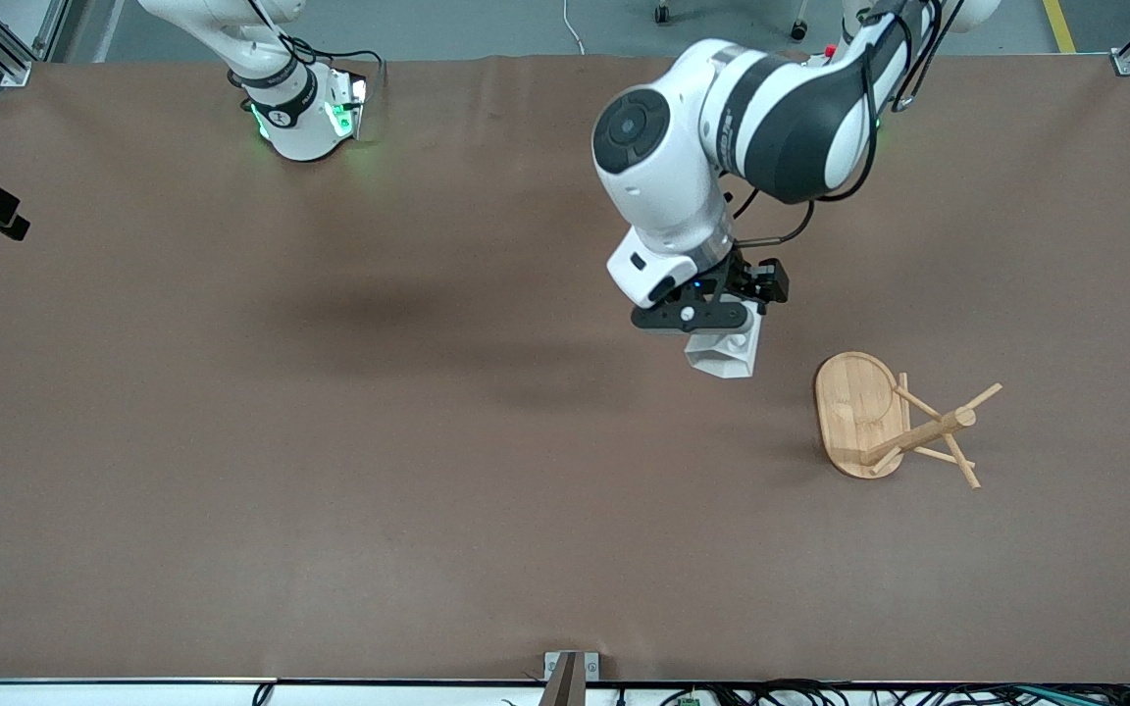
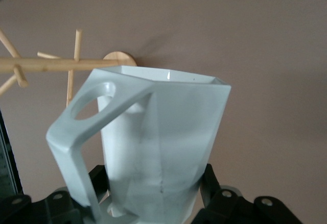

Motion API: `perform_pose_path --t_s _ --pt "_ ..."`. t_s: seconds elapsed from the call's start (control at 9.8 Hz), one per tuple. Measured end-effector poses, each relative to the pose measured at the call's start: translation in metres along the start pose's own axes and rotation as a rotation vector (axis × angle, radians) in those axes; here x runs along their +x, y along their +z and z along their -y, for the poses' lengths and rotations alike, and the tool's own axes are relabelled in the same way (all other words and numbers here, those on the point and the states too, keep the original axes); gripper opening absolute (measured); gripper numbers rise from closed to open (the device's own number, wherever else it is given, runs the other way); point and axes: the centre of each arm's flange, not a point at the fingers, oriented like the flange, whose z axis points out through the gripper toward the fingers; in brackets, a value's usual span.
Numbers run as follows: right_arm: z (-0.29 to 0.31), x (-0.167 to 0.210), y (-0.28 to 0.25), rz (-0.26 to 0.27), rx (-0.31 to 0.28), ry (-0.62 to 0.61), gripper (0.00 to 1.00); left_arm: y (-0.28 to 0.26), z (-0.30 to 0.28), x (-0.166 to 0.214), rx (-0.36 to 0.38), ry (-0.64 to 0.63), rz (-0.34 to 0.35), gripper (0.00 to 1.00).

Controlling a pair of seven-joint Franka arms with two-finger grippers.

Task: Hang cup on rack
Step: 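Carry the white cup with the left gripper to the wooden rack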

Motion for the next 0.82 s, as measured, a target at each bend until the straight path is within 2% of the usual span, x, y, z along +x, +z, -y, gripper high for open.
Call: perform_pose_path --t_s 0.31,0.61,0.82 --pt "0.0 0.008 0.001 -0.038 0.035 0.004 1.0 0.034 0.029 0.017 0.015 -0.12 0.06 0.79" --pt "-0.012 0.012 0.005 -0.031 0.066 -0.035 1.0 0.047 0.052 0.033 -0.063 -0.291 0.1 0.79" --pt "-0.011 0.012 0.005 -0.034 0.067 -0.046 1.0 0.06 0.047 0.035 -0.078 -0.379 0.099 0.79"
